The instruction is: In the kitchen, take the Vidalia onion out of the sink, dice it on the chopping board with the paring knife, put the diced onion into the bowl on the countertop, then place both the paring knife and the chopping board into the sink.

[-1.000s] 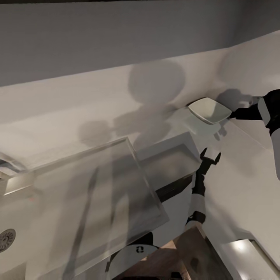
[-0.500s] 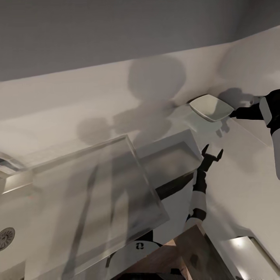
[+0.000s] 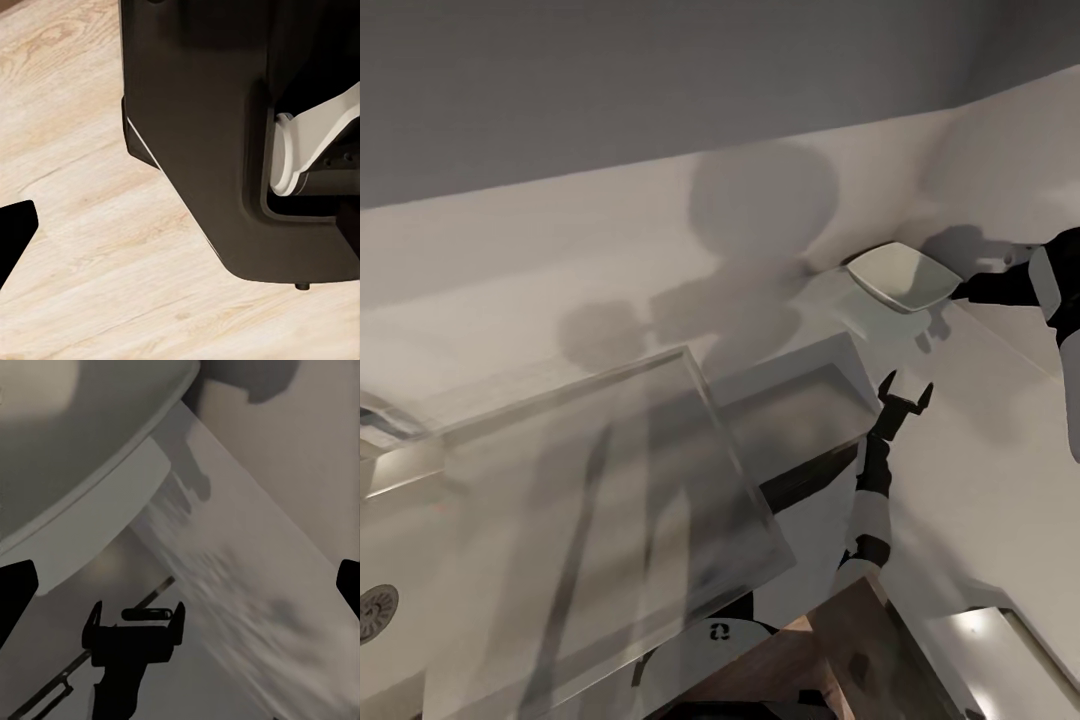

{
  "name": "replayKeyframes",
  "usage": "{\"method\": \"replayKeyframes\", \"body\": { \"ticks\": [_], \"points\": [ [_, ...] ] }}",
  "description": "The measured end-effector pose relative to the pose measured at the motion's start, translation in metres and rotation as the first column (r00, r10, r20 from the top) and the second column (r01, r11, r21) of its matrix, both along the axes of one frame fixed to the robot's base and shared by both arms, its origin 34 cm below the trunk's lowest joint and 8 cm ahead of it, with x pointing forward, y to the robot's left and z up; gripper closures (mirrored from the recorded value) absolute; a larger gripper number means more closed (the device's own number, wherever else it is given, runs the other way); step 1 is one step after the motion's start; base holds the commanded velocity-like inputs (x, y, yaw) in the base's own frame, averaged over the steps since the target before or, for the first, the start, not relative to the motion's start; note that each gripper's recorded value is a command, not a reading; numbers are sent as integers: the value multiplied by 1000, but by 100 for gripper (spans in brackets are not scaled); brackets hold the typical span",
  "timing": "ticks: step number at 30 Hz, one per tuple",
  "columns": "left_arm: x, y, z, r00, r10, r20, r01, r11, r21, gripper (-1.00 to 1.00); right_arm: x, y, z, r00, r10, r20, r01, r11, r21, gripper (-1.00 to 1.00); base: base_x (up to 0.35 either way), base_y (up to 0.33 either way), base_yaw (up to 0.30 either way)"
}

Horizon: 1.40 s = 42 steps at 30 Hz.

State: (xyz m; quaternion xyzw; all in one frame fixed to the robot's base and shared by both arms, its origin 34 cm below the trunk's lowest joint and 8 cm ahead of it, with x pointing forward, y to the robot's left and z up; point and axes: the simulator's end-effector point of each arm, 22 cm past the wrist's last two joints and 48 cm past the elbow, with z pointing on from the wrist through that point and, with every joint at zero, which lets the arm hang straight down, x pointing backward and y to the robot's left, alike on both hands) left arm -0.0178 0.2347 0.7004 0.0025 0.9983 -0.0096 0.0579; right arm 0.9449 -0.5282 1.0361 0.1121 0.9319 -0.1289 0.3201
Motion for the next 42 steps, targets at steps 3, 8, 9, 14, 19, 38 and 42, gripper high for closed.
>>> {"method": "replayKeyframes", "body": {
  "ticks": [3, 8, 9, 14, 19, 38, 42],
  "points": [
    [0, 0, 0, 1000, 0, 0, 0, 1000, 0, -100, 1, 1, 2, 1000, 0, 5, 0, 1000, 1, -100, 0, 0, 0],
    [0, 0, 0, 1000, 0, 0, 0, 1000, 0, -100, 1, 1, 3, 1000, -1, 9, 1, 1000, 1, -100, 0, 0, 0],
    [0, 0, 0, 1000, 0, -1, 0, 1000, 0, -100, 2, 1, 3, 1000, 0, 8, 0, 1000, 1, -100, 0, 0, 0],
    [-1, 0, 0, 1000, 0, -2, 0, 1000, 0, -100, 2, 2, 3, 1000, 0, 9, 0, 1000, 3, -100, 0, 0, 0],
    [-4, 1, 1, 1000, 0, -8, 0, 1000, 1, -100, 2, 3, 3, 1000, 0, 10, 0, 1000, 4, -100, 0, 0, 0],
    [-7, 0, 2, 1000, -2, -16, 2, 1000, -3, -100, 31, 47, 48, 986, -84, 145, 85, 996, -2, -100, 0, 0, 0],
    [-10, 0, 3, 1000, -3, -24, 3, 1000, -2, -100, 32, 53, 46, 983, -106, 147, 106, 994, 10, -100, 0, 0, 0]
  ]
}}
